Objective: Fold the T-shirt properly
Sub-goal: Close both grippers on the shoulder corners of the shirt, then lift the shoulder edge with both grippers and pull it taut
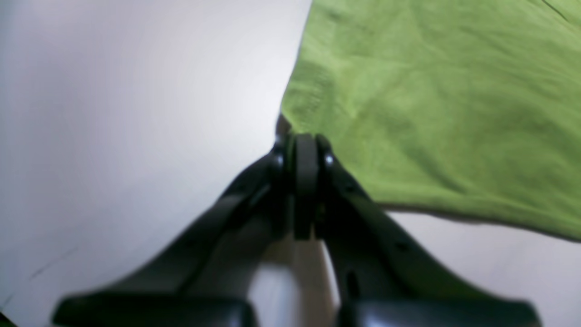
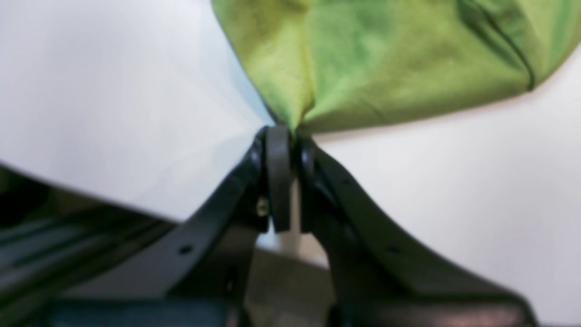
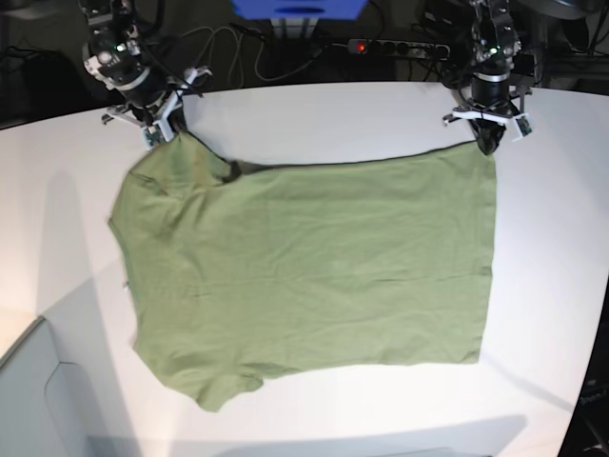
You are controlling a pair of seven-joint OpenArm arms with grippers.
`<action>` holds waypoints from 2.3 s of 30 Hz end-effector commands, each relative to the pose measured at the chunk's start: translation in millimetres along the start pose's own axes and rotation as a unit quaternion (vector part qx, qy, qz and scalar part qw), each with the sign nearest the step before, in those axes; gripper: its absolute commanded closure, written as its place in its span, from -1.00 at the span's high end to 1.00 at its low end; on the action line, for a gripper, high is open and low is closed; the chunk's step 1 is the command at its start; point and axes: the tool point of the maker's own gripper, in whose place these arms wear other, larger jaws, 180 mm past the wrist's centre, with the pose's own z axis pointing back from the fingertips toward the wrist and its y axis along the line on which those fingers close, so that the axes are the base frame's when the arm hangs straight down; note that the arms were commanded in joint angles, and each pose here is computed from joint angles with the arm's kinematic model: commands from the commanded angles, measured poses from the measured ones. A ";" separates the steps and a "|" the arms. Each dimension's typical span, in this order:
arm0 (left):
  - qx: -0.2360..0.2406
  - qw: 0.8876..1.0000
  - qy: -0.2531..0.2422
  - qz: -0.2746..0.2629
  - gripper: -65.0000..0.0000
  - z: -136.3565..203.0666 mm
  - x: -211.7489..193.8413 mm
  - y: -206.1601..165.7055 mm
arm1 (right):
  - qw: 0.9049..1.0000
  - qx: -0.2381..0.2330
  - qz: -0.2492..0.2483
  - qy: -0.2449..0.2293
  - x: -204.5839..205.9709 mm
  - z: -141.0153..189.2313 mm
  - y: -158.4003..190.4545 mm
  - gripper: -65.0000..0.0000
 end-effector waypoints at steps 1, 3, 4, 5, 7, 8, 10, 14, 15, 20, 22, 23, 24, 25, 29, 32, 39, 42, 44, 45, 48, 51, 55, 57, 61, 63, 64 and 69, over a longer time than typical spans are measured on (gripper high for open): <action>0.004 1.000 0.009 -0.008 -1.00 5.6 -3.3 5.4 | 1.000 -0.002 0.014 0.007 -1.2 6.7 -3.7 -0.99; 0.002 1.000 0.005 -0.010 -1.00 6.8 0.6 3.5 | 1.000 -0.012 0.016 -0.002 4.2 15.1 -8.5 -0.99; 0.001 1.000 0.001 -0.011 -1.00 7.0 3.2 2.5 | 1.000 -0.017 0.018 -0.009 9.1 19.6 -11.1 -0.99; 0.001 1.000 0.003 -0.013 -1.00 9.7 1.8 3.2 | 0.999 -0.023 0.020 -0.015 14.2 23.2 -13.9 -0.99; 0.002 1.000 0.010 -0.013 -1.00 15.0 -2.1 5.7 | 0.999 -0.031 0.022 -0.020 16.7 32.0 -16.6 -0.99; 0.000 1.000 0.006 -0.015 -1.00 16.2 0.7 4.2 | 0.999 -0.036 0.023 -0.025 19.7 36.2 -18.7 -0.99; -0.002 1.000 0.004 -0.019 -1.00 21.4 3.7 3.3 | 0.998 -0.045 0.022 -0.031 22.5 43.9 -22.4 -0.99; -0.012 0.999 -0.004 -0.030 -1.00 35.2 12.4 -1.7 | 0.997 -0.058 0.025 -0.033 22.9 56.4 -27.2 -0.99; -0.013 0.999 -0.006 -0.033 -1.00 38.4 14.5 -2.7 | 0.997 -0.060 0.025 -0.032 21.5 59.2 -28.1 -0.99; -0.020 0.999 -0.011 -0.041 -1.00 48.0 21.2 -7.0 | 0.997 -0.060 0.027 -0.028 18.1 68.1 -24.3 -0.99; -0.022 0.999 -0.012 -0.044 -1.00 51.9 23.0 -8.0 | 0.998 -0.060 0.027 -0.022 13.7 71.6 -23.5 -0.99; -0.022 0.999 -0.011 -0.045 -1.00 54.5 22.5 -7.9 | 0.998 -0.059 0.027 -0.022 12.1 72.7 -22.2 -0.99; -0.023 0.999 -0.011 -0.047 -1.00 56.1 23.3 -8.5 | 0.998 -0.057 0.027 -0.026 13.0 73.6 -21.2 -0.99; -0.023 0.999 -0.010 -0.048 -1.00 57.9 22.6 -8.3 | 0.998 -0.056 0.027 -0.031 12.6 75.4 -19.9 -0.99; -0.025 0.998 -0.008 -0.050 -1.00 65.3 23.2 -8.9 | 0.997 -0.051 0.024 -0.043 9.7 81.4 -14.8 -0.99; -0.026 0.998 -0.009 -0.052 -1.00 66.8 24.8 -9.5 | 0.997 -0.051 0.025 -0.046 11.3 81.4 -15.0 -0.99; -0.007 0.998 -0.023 -0.054 -1.00 62.7 34.6 3.0 | 0.995 -0.059 0.029 -0.069 27.2 76.9 -21.5 -0.99; -0.001 0.998 -0.042 -0.052 -1.00 56.3 47.2 5.9 | 0.994 -0.066 0.030 -0.078 34.3 75.3 -27.3 -0.99; 0.000 0.998 -0.048 -0.051 -1.00 54.6 50.8 6.1 | 0.993 -0.067 0.032 -0.087 41.3 72.7 -28.7 -0.99; -0.002 0.997 -0.051 -0.051 -1.00 52.8 53.3 4.8 | 0.993 -0.068 0.033 -0.092 45.1 71.4 -29.8 -0.99; -0.005 0.997 -0.062 -0.046 -1.00 48.0 59.3 0.0 | 0.991 -0.073 0.036 -0.108 57.3 69.1 -33.6 -0.99; -0.009 0.997 -0.069 -0.043 -1.00 44.7 63.5 -3.6 | 0.988 -0.078 0.039 -0.125 70.4 67.1 -38.2 -0.99; -0.011 0.996 -0.084 -0.039 -1.00 38.6 73.4 -8.3 | 0.986 -0.092 0.044 -0.131 90.7 60.9 -49.6 -0.99; -0.012 0.995 -0.095 -0.036 -1.00 35.0 80.6 -10.0 | 0.986 -0.098 0.044 -0.131 99.2 57.2 -55.4 -0.99; -0.015 0.994 -0.109 -0.028 -1.00 25.5 89.4 -14.7 | 0.984 -0.094 0.047 -0.145 117.2 47.8 -55.6 -0.99; -0.014 0.993 -0.114 -0.022 -1.00 18.6 92.1 -15.1 | 0.984 -0.092 0.045 -0.146 119.3 42.3 -57.3 -0.99; -0.013 0.993 -0.114 -0.020 -1.00 15.4 92.0 -14.7 | 0.984 -0.094 0.043 -0.146 120.9 39.1 -60.4 -0.99; -0.007 0.994 -0.112 -0.011 -1.00 -0.1 90.3 -10.5 | 0.984 -0.094 0.038 -0.145 127.7 22.4 -70.9 -0.99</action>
